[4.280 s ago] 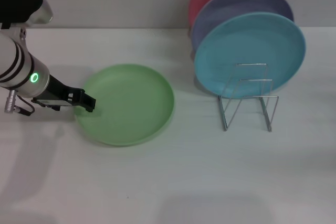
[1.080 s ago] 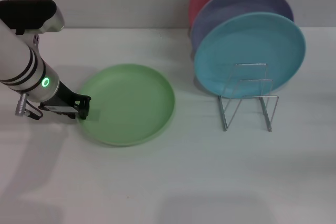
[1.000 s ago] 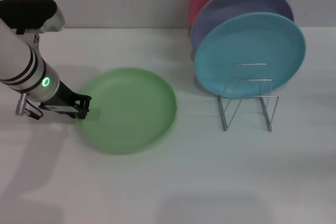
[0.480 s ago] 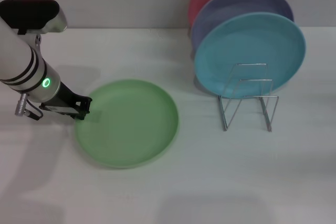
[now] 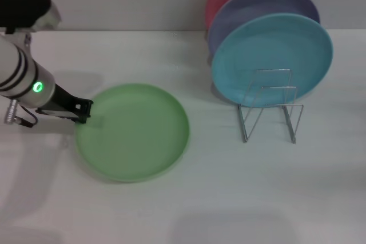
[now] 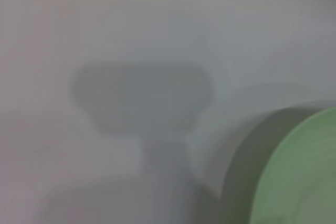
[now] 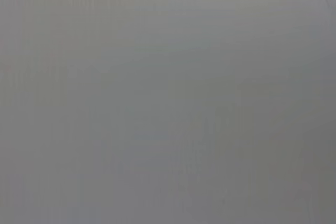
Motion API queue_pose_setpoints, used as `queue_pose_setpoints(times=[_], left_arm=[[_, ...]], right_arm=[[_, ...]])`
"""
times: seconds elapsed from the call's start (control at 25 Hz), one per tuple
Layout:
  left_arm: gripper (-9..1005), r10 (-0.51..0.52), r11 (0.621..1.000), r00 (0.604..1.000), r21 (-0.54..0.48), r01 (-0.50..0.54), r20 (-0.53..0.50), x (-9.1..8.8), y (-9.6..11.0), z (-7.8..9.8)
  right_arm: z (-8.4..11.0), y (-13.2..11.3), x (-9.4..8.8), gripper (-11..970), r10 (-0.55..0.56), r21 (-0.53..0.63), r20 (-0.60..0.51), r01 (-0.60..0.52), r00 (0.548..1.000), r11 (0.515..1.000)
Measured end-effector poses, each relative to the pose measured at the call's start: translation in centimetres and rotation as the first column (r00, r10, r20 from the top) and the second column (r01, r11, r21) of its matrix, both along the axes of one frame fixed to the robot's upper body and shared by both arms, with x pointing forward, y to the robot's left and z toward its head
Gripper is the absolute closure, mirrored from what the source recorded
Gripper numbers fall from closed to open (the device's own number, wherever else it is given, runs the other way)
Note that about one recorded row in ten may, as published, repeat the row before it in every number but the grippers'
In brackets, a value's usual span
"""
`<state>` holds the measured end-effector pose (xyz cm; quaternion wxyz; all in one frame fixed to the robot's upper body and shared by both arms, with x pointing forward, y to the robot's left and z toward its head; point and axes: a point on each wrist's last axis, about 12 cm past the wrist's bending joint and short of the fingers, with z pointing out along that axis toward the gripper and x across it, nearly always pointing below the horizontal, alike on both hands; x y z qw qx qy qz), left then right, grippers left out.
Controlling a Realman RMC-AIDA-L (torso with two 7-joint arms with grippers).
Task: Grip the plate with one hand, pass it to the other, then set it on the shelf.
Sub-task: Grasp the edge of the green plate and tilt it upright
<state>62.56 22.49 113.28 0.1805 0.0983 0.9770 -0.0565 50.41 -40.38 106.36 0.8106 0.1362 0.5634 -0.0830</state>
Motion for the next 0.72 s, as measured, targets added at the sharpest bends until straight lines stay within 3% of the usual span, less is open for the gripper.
queue_pose_setpoints(times=[0.4,0.72], left_arm=[[958,0.009,0.995,0.997,-0.099,-0.001,0.079,-0.1,2.3,0.8],[963,0.074,0.988,0.943,-0.155,-0.024,0.324,-0.6,4.5,1.9]], right_arm=[[0.0,0.1,0.5,199,0.004,0.006,-0.008,-0.004,1.0,1.0],[-0.2,0.1,1.2,200,0.001,0.026,-0.05,0.0,0.999,1.0]])
